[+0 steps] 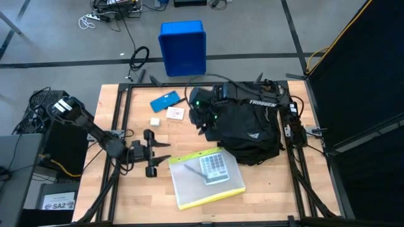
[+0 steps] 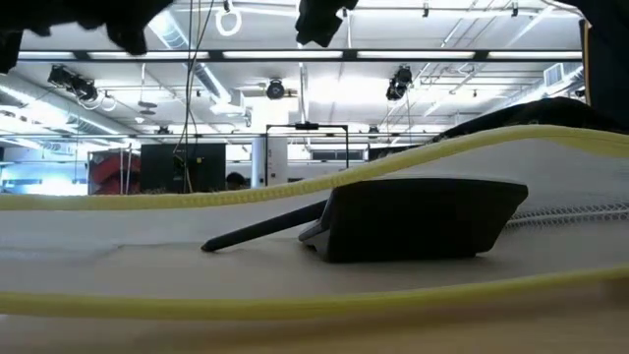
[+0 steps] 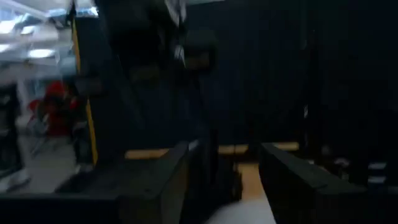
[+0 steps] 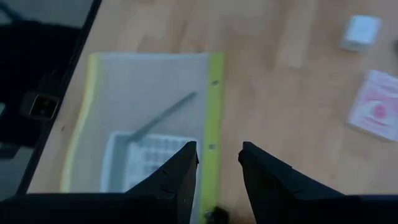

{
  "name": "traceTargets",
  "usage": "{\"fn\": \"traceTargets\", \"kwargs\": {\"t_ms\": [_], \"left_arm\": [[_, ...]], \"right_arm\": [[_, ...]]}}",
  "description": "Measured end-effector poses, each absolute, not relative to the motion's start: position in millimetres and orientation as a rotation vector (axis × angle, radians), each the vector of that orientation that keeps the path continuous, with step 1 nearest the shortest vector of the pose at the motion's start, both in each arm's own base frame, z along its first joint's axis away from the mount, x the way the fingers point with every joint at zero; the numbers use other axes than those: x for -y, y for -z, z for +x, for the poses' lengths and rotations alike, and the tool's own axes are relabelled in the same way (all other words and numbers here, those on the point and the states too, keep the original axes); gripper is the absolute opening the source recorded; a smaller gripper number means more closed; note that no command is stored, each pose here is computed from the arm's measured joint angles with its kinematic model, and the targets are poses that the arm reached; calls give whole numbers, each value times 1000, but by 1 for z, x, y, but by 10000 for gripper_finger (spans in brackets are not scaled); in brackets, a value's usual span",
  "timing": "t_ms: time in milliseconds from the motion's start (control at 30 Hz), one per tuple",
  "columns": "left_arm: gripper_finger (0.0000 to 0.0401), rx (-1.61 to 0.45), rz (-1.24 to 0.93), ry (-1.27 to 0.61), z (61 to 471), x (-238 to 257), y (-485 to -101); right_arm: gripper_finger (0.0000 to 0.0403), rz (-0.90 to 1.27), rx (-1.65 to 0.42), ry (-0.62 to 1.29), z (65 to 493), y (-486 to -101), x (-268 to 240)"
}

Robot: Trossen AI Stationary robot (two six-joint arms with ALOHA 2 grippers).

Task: Unpack backpack
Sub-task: Put the white game card into the white zip bag

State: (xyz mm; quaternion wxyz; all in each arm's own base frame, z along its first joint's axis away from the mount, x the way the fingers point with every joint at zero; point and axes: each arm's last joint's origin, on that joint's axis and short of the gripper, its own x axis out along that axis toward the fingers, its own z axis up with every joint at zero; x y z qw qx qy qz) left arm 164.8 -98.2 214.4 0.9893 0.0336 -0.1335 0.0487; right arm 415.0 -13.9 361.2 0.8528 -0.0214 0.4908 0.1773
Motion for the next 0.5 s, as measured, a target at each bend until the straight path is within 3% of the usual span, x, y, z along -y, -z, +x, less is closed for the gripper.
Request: {"fn": "traceTargets", "kwargs": {"t_ms": [233, 500], "left_arm": [[122, 346, 79, -30, 166, 92, -225], [118, 315, 71, -26, 167, 93, -221]], "right_arm": [[101, -81, -1074, -459, 420, -339, -27], [100, -85, -1054, -497, 423, -330, -57]]}}
